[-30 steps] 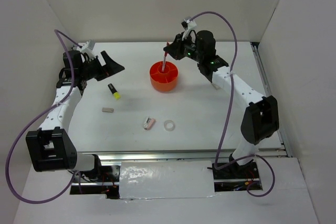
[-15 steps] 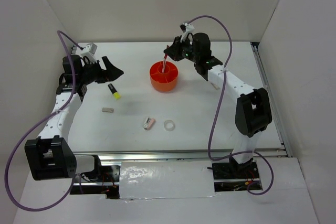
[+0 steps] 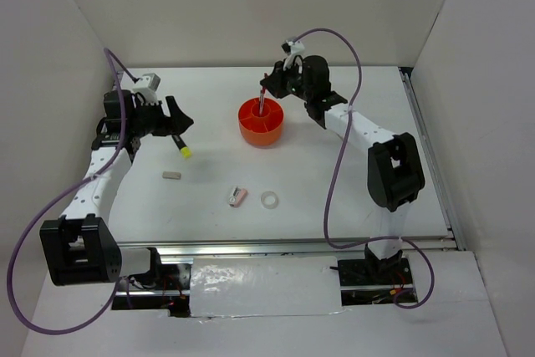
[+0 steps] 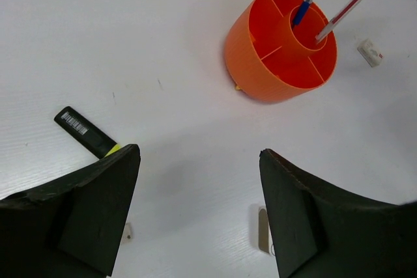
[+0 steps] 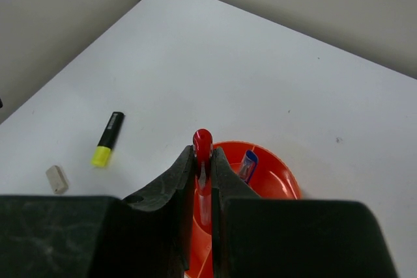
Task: Sort the stationery into containers
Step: Place the pen in the storage box, then pick up the pen from the center of the board.
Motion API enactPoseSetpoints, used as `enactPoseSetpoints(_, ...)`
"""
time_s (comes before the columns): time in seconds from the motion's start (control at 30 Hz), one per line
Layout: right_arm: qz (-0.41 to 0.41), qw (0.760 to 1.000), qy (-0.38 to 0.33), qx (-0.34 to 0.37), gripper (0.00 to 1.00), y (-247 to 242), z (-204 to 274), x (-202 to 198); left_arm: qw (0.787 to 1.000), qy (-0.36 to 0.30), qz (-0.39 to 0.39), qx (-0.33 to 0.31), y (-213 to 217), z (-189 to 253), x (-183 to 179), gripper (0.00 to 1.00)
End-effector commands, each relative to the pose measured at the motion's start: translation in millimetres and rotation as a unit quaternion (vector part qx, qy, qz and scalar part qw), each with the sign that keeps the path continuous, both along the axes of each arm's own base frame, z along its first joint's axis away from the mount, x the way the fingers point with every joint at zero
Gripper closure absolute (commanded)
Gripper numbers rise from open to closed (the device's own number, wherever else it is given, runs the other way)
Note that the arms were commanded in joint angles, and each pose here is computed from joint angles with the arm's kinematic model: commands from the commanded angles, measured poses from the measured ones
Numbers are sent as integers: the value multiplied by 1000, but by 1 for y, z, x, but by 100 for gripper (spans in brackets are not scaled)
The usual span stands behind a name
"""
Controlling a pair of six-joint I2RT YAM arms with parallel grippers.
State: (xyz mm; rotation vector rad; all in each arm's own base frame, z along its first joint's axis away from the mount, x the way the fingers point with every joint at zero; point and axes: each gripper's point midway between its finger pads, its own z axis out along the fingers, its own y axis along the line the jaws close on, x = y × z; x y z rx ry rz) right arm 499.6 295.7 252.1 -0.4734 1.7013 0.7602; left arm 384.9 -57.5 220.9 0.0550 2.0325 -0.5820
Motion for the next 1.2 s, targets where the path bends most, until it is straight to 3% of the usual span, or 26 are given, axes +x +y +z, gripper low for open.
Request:
enactPoseSetpoints(0.0,-12,998,-67,15,98,3,36,19,999,-21,-6,24,6,0,3,14)
enactPoseSetpoints(0.27,-7,997,-72,21,99,3,49,20,999,-22,-20,30,10,-5,4,14)
enactPoseSetpoints(0.4,-5,998,-68,-3,85,1,28,20,984,-73,-132,94,2,0,-3,9)
enactPoseSetpoints(0.5,-1,998,-65,-17,78,1,14,16,943,-125,-264,161,-6,-10,-6,12)
enactPoseSetpoints(0.53,1,998,-65,-20,76,1,11,14,938,-96,-288,164,-7,-23,-14,13)
enactPoseSetpoints(0.63,5,998,-58,-32,67,2,-4,15,905,-115,-357,202,-8,-19,-3,16)
enactPoseSetpoints(0.67,7,998,-54,-36,59,2,-8,15,897,-96,-383,199,-7,-36,-2,17)
enactPoseSetpoints(0.7,9,998,-54,-36,53,3,-8,15,858,-134,-434,241,-7,-39,0,17)
enactPoseSetpoints(0.73,9,998,-50,-37,47,4,-10,15,839,-116,-472,244,-9,-38,-12,18)
enactPoseSetpoints(0.77,9,998,-44,-38,41,4,-13,15,804,-124,-518,266,-6,-57,-8,19)
enactPoseSetpoints(0.83,9,999,-37,-34,35,5,-13,14,771,-112,-556,292,-1,-61,-7,24)
enactPoseSetpoints(0.93,7,999,-32,-21,34,3,-1,12,710,-122,-606,336,6,-84,-1,32)
enactPoseSetpoints(1.03,10,1000,-17,-3,34,-4,15,6,625,-163,-628,433,12,-102,15,37)
enactPoseSetpoints(1.17,10,1000,-6,15,34,-22,41,-2,556,-163,-666,470,15,-128,13,41)
